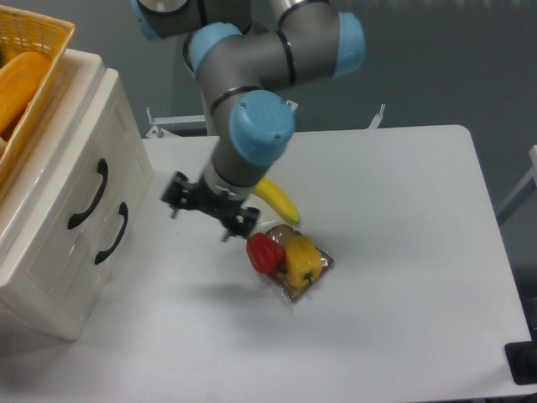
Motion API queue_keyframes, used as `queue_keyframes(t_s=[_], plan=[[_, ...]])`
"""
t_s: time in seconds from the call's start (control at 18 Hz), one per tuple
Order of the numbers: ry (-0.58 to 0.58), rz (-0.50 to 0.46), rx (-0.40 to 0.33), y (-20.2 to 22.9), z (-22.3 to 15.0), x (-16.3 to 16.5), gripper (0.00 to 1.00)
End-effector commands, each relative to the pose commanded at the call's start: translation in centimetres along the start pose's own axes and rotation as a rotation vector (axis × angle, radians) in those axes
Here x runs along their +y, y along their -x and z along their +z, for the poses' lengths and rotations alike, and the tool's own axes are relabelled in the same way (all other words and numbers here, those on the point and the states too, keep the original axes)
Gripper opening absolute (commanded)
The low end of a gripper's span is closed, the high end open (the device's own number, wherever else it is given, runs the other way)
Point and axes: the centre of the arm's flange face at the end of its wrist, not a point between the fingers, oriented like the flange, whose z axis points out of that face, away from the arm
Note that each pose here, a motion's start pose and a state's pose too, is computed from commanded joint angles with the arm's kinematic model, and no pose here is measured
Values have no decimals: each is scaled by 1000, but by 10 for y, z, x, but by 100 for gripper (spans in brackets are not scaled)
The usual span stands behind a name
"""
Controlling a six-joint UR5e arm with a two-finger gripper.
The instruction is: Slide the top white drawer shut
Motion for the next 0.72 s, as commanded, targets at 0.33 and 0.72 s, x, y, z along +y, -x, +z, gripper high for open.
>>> queue_keyframes(t_s=[0.33, 0.72], plan=[[42, 38, -128, 77, -12, 7, 100], [40, 142, -154, 176, -29, 79, 100]])
